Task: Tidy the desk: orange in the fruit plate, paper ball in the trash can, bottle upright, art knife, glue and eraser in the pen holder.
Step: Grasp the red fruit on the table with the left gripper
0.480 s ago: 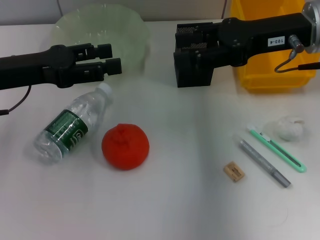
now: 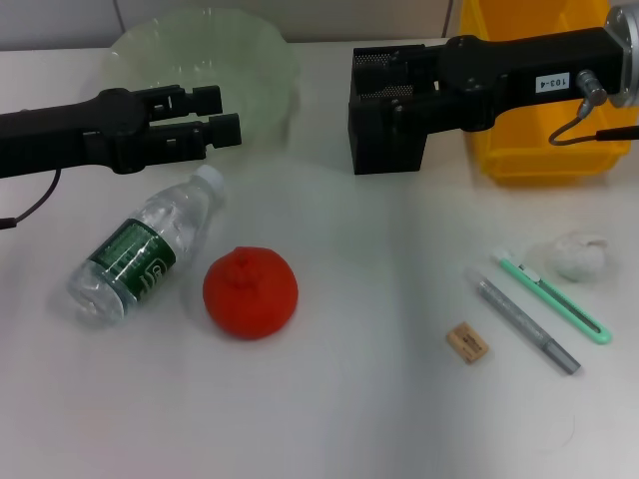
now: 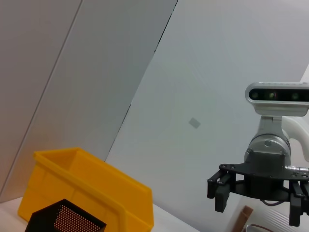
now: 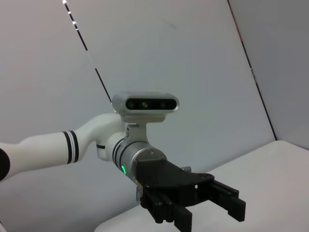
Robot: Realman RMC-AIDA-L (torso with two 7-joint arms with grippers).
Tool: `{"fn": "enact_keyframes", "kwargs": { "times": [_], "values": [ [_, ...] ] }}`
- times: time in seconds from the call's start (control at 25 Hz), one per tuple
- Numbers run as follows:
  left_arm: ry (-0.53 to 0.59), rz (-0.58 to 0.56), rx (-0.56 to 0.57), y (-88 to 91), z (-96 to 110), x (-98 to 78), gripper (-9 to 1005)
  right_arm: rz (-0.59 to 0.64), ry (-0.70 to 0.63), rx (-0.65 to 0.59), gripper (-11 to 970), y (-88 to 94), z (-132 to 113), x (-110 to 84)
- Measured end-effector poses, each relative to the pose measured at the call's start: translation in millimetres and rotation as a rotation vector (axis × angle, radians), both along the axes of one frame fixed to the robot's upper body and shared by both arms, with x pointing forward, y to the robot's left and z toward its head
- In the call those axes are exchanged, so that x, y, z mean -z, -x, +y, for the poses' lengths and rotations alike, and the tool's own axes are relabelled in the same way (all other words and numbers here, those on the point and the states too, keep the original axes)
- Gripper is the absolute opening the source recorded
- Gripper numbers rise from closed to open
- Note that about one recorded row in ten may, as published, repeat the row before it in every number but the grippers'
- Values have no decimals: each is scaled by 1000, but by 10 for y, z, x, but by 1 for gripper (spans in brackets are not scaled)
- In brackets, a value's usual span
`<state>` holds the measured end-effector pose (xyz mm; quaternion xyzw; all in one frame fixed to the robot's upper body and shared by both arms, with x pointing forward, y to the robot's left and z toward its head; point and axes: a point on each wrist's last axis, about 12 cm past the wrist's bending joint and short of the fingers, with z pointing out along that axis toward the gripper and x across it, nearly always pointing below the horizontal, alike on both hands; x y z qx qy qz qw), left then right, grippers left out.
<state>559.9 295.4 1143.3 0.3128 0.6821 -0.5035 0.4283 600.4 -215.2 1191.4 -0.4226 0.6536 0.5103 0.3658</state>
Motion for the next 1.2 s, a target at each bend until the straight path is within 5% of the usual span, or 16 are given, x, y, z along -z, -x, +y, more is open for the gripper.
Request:
{"fn": "enact_keyframes", "kwargs": {
  "times": [0.28, 0.72, 1.2],
  "values": [
    [0, 5, -11, -12, 10, -3, 748, 0, -11, 11, 754, 1, -4, 11],
    [-226, 100, -114, -184, 115, -313, 747, -173, -349, 297, 754, 127, -564, 46],
    [-366, 131, 54, -188, -113, -458, 745, -219, -496, 530, 754, 286, -1002, 184]
  ]
}}
